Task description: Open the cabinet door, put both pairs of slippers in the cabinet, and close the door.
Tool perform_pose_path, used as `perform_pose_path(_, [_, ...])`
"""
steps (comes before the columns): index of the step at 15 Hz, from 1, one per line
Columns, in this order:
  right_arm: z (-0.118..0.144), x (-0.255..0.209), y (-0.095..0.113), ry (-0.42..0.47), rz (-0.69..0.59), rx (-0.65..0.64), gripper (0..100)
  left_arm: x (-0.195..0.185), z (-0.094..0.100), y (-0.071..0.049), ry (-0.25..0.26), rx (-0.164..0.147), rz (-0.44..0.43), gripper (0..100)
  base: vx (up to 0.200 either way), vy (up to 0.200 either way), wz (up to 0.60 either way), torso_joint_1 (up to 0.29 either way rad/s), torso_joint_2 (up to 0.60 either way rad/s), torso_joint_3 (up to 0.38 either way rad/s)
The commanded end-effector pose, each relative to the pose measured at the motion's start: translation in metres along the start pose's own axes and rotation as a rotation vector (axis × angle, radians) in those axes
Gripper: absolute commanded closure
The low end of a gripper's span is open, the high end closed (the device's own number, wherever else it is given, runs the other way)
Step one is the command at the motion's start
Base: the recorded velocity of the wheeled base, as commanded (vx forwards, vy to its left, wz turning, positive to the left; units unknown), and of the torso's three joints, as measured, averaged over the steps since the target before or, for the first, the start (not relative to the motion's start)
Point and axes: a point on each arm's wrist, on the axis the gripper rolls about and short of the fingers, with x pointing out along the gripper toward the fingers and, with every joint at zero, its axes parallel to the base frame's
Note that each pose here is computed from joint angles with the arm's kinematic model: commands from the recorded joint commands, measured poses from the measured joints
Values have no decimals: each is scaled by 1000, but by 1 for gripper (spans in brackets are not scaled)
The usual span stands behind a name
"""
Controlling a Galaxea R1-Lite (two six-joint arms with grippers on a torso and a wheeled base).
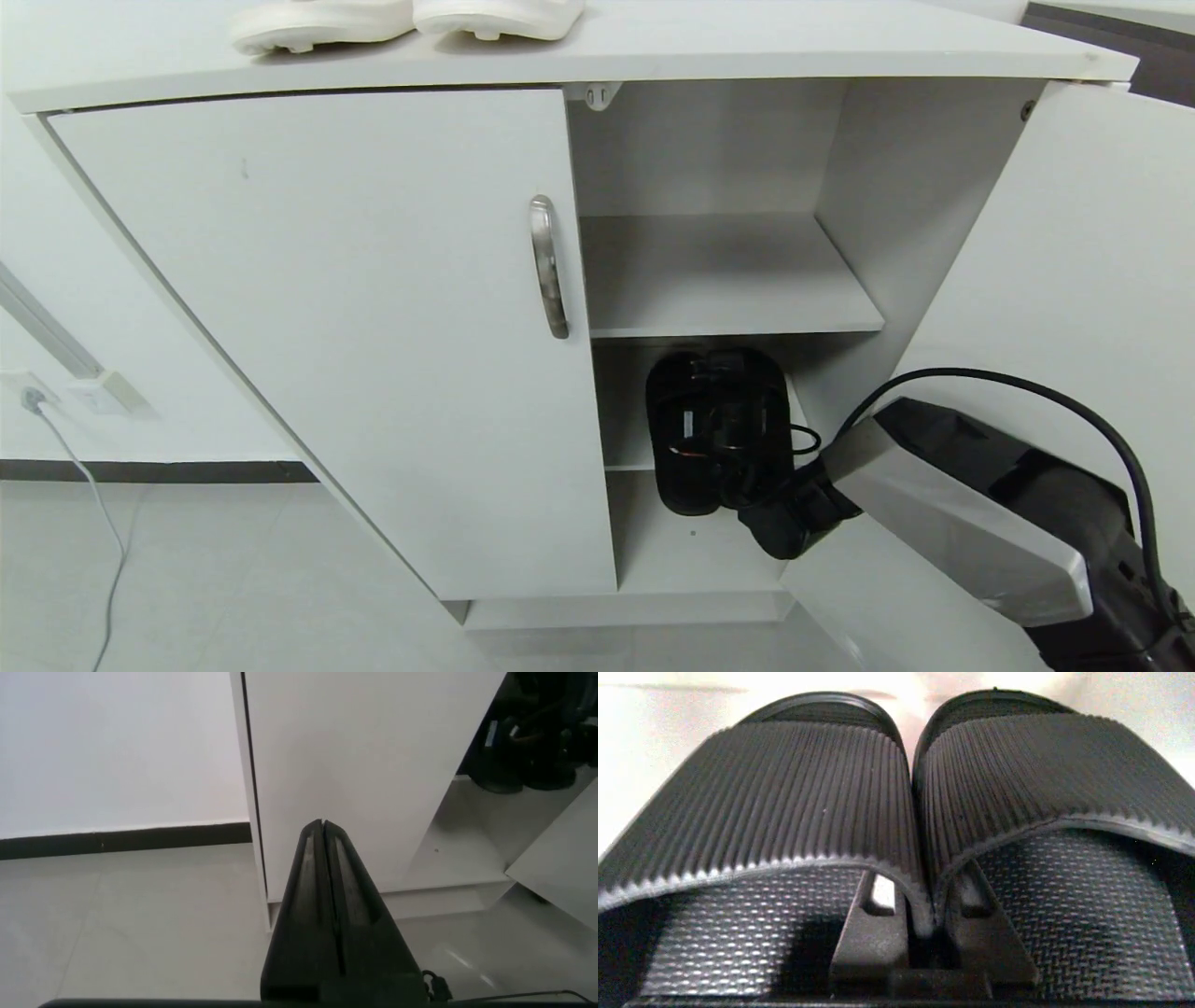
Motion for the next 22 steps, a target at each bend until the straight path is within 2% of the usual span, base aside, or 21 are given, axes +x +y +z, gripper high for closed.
perform_pose_path(1, [-1, 20, 1, -10, -11, 9, 100, 0, 0, 0, 1, 1, 2, 100, 0, 0, 0, 0, 0, 0])
perform_pose_path(7, [14, 43, 9, -16, -26, 15, 100, 0, 0, 0, 1, 1, 3, 100, 0, 0, 0, 0, 0, 0])
perform_pose_path(14, [5, 50, 6, -6, -25, 9, 100, 0, 0, 0, 1, 1, 3, 100, 0, 0, 0, 0, 0, 0])
perform_pose_path(15, [4, 50, 6, -4, -24, 8, 0, 0, 0, 0, 1, 1, 3, 100, 0, 0, 0, 0, 0, 0])
perform_pose_path(19, [-4, 45, 5, 19, -23, -8, 0, 0, 0, 0, 1, 1, 5, 100, 0, 0, 0, 0, 0, 0])
perform_pose_path(22, [11, 27, 2, -3, -8, 7, 0, 0, 0, 0, 1, 1, 3, 100, 0, 0, 0, 0, 0, 0])
